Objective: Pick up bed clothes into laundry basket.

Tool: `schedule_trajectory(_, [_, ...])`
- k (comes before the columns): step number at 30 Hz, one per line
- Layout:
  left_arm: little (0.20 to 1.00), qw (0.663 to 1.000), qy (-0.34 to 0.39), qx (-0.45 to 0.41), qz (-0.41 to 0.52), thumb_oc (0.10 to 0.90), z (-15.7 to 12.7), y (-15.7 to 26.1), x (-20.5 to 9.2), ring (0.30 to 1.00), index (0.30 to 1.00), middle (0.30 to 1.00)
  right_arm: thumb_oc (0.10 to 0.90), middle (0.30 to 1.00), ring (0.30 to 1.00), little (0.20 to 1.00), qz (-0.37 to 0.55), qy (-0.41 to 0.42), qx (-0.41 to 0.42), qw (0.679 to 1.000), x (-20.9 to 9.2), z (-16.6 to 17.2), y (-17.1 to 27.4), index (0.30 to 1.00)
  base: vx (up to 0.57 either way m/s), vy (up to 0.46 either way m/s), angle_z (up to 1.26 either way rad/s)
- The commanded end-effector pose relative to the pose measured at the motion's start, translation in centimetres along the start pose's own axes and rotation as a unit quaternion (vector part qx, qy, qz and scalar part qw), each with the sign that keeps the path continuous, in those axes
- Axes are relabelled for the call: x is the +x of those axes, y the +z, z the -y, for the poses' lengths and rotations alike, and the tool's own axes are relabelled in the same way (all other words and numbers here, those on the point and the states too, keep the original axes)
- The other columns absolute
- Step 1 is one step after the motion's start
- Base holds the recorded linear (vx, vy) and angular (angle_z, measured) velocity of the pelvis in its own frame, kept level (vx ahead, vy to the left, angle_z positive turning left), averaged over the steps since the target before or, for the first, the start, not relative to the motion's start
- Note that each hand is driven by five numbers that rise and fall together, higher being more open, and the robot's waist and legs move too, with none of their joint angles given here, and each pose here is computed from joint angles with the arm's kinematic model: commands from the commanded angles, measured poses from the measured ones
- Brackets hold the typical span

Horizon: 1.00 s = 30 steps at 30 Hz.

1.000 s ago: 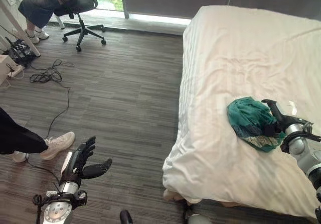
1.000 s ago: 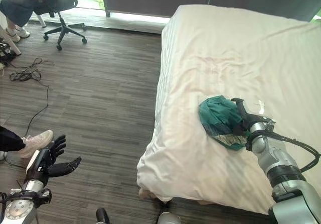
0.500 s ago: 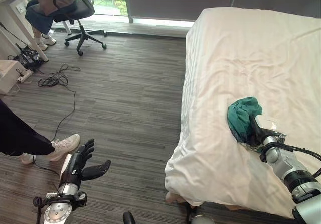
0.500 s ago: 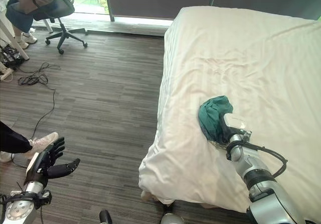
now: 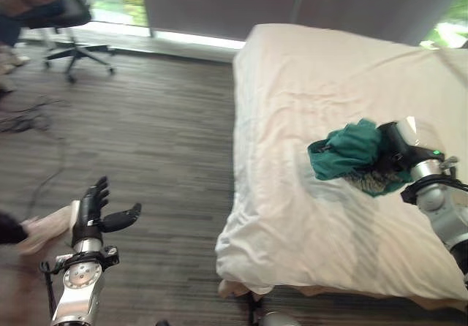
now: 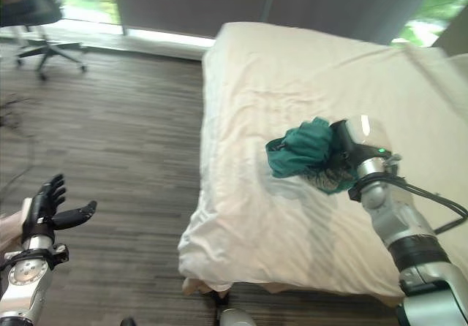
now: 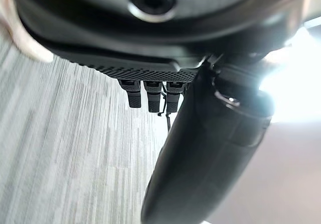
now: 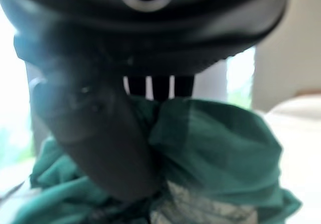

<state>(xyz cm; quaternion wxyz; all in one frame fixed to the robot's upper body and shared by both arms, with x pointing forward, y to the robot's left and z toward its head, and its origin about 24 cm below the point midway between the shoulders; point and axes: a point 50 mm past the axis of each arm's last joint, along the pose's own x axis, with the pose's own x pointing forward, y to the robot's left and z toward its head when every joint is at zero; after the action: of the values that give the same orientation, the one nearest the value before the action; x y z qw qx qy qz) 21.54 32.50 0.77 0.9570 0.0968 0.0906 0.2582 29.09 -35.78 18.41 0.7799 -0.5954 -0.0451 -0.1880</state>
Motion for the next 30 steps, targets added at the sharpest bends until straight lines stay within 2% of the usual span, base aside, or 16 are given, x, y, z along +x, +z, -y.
schedule_trajectory(1, [0.9,0.996,0.019,-0.004,0.086,0.8,-1.1,3.8,1.4,0.9,0.9,0.9,0.4,0.3,0.3,0.3,-0.061,-0.18,-0.053,0.98,-1.4,10.5,-4.2,0.3,-0.2,0.279,-0.35])
schedule_trajectory(6, [0.9,0.997,-0.008,0.017,0.073,0.8,0.3,3.7,2.1,0.9,0.9,0.9,0.4,0.3,0.3,0.3,-0.168,-0.176,-0.098,0.965,-6.4,11.2,-9.5,0.3,-0.29,0.265,-0.22])
schedule_trajectory(10, [0.9,0.996,-0.024,0.029,0.081,0.8,1.2,4.2,2.2,0.9,0.9,0.9,0.4,0.3,0.3,0.3,-0.204,-0.159,-0.125,0.958,-8.6,10.3,-11.2,0.3,-0.37,0.197,-0.4])
schedule_trajectory(12, [0.9,0.995,-0.028,0.037,0.09,0.8,1.2,4.6,2.2,0.9,0.9,0.9,0.4,0.3,0.3,0.3,-0.203,-0.155,-0.143,0.956,-8.7,10.3,-11.3,0.3,-0.45,0.287,-0.82])
schedule_trajectory(16, [0.9,0.993,-0.023,0.031,0.116,0.8,0.9,6.0,2.4,0.9,0.9,0.9,0.4,0.3,0.3,0.3,-0.221,-0.119,-0.138,0.958,-8.9,8.0,-12.0,0.3,-0.38,0.174,-0.48])
schedule_trajectory(18, [0.9,0.988,-0.02,0.019,0.149,0.8,1.0,7.9,2.8,0.9,0.9,0.9,0.4,0.3,0.3,0.3,-0.221,-0.103,-0.127,0.961,-8.8,6.7,-12.0,0.3,-0.29,0.139,-0.42])
schedule_trajectory(19, [0.9,0.982,-0.001,-0.002,0.191,0.8,-1.2,10.2,3.0,0.9,0.9,0.9,0.4,0.3,0.3,0.3,-0.218,-0.106,-0.122,0.962,-8.5,6.8,-11.8,0.3,-0.24,0.109,-1.1])
schedule_trajectory(20, [0.9,0.973,-0.013,0.017,0.232,0.8,-1.0,12.3,2.9,0.9,0.9,0.9,0.4,0.3,0.3,0.3,-0.197,-0.106,-0.114,0.968,-7.9,6.1,-10.9,0.3,-0.31,0.056,-1.48])
schedule_trajectory(21, [0.9,0.952,-0.014,-0.027,0.303,0.8,-1.3,15.7,1.9,0.9,0.9,0.9,0.4,0.3,0.3,0.3,-0.2,-0.104,-0.111,0.968,-7.9,6.2,-11.0,0.3,-0.26,0.052,-1.89])
schedule_trajectory(22, [0.9,0.918,-0.044,-0.058,0.389,0.8,-1.2,20.1,0.2,0.9,0.9,0.9,0.4,0.3,0.3,0.3,-0.202,-0.108,-0.105,0.968,-7.8,6.0,-11.0,0.3,-0.36,0.015,-1.49])
schedule_trajectory(23, [0.9,0.888,-0.067,-0.052,0.452,0.8,-1.0,23.1,-1.0,0.9,0.9,0.9,0.4,0.3,0.3,0.3,-0.201,-0.101,-0.104,0.969,-7.5,5.7,-11.0,0.3,-0.39,0.013,-1.13])
schedule_trajectory(25, [0.9,0.83,-0.11,-0.108,0.536,0.8,-0.9,27.8,-3.5,0.9,0.9,0.9,0.4,0.3,0.3,0.3,-0.171,-0.087,-0.099,0.976,-5.5,4.9,-9.4,0.3,-0.35,-0.006,-1.03])
schedule_trajectory(26, [0.9,0.83,-0.108,-0.106,0.537,0.8,-1.1,28.0,-3.5,0.9,0.9,0.9,0.4,0.3,0.3,0.3,-0.17,-0.088,-0.095,0.977,-5.2,4.7,-9.3,0.3,-0.28,-0.06,-1.47])
schedule_trajectory(27, [0.9,0.798,-0.1,-0.094,0.586,0.8,-1.4,30.7,-4.8,0.9,0.9,0.9,0.4,0.3,0.3,0.3,-0.149,-0.078,-0.095,0.981,-4.1,4.2,-8.2,0.3,-0.4,-0.209,-1.57])
schedule_trajectory(28, [0.9,0.738,-0.014,-0.043,0.673,0.8,-3.1,35.9,-7.1,0.9,0.9,0.9,0.4,0.3,0.3,0.3,-0.103,-0.071,-0.098,0.987,-1.4,3.4,-5.6,0.3,-0.51,-0.318,-2.04])
schedule_trajectory(30, [0.9,0.716,-0.018,-0.046,0.697,0.8,-2.6,39.0,-7.9,0.9,0.9,0.9,0.4,0.3,0.3,0.3,-0.039,-0.065,-0.099,0.992,0.7,2.7,-2.0,0.3,-0.36,-0.332,-2.45])
